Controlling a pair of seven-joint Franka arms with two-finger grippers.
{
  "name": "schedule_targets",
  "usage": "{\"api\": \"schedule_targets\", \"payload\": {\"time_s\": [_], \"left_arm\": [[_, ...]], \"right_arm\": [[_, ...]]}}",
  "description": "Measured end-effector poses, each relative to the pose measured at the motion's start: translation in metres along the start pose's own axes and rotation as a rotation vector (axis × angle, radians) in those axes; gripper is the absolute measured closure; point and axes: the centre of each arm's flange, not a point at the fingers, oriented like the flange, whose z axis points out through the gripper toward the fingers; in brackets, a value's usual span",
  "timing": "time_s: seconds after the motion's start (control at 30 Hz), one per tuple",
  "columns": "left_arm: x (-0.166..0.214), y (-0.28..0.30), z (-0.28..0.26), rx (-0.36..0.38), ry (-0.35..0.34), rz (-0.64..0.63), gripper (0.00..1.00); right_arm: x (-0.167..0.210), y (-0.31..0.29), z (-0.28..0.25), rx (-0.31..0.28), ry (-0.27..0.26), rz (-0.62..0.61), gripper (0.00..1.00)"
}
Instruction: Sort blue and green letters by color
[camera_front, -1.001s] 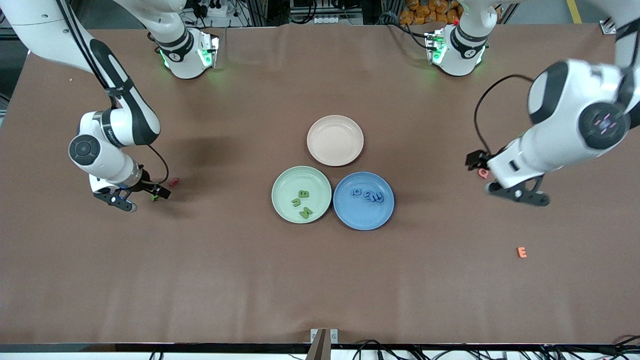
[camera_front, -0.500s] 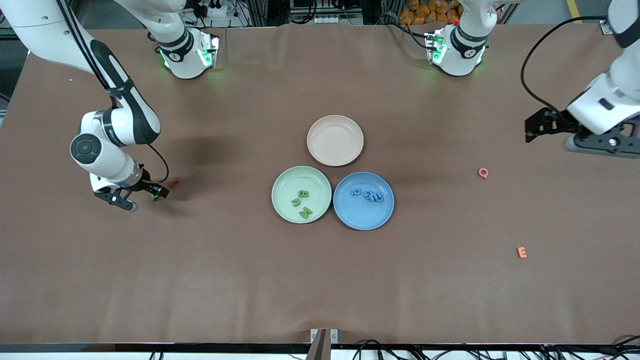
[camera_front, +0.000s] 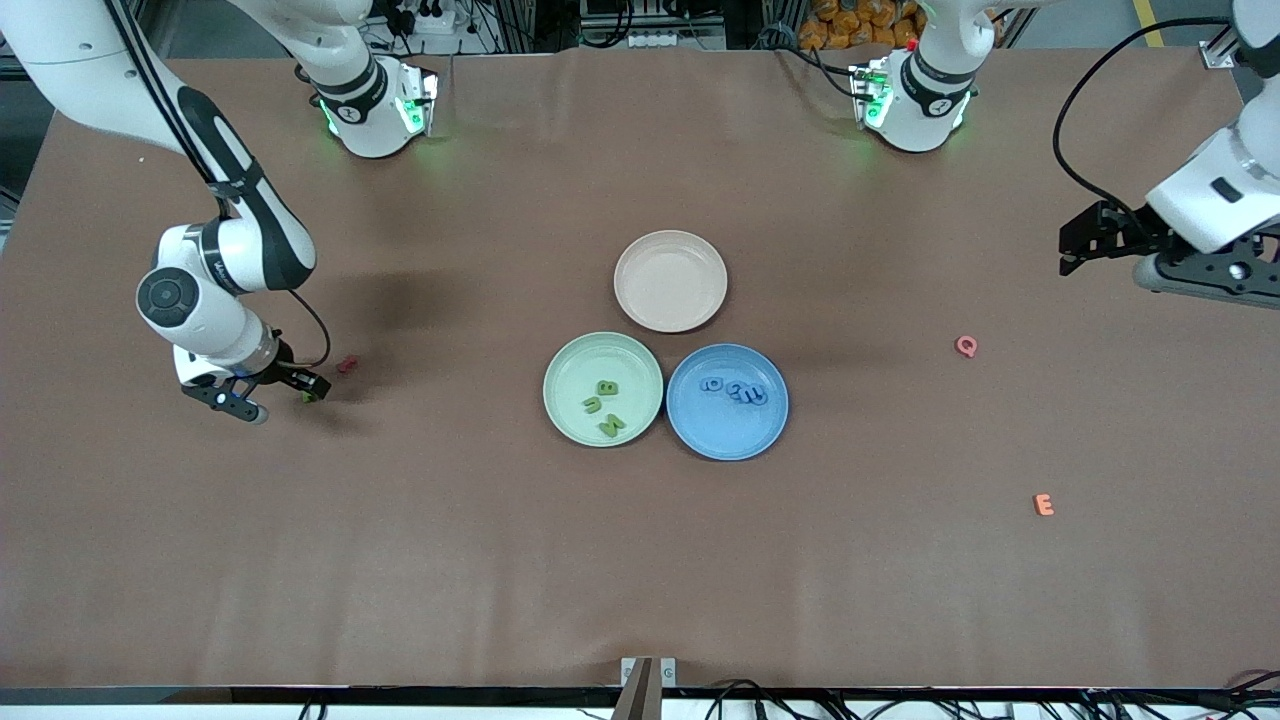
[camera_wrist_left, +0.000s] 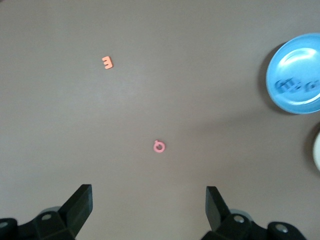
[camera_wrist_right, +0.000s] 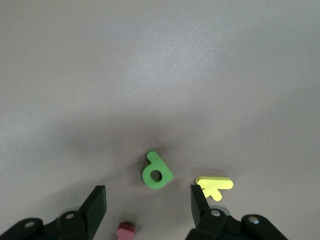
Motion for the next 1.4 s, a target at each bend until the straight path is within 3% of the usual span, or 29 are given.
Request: {"api": "schedule_targets", "payload": {"time_s": [0.07,0.47,1.4], "left_arm": [[0.0,-0.003,-0.004,-0.003,0.006,-0.009,0.0],[0.0,-0.004,-0.011,-0.01,0.014,-0.018,0.0],[-0.001,-0.018,-0.006,-0.013,-0.002,-0.046,0.0]], "right_arm": [[0.0,0.0,0.001,0.001,0.0,0.0,0.32],[0.0,0.0,0.002,0.002,0.001,-0.004,0.36],[-0.001,-0.002,0.009,0.015,0.006,-0.007,0.38]]}}
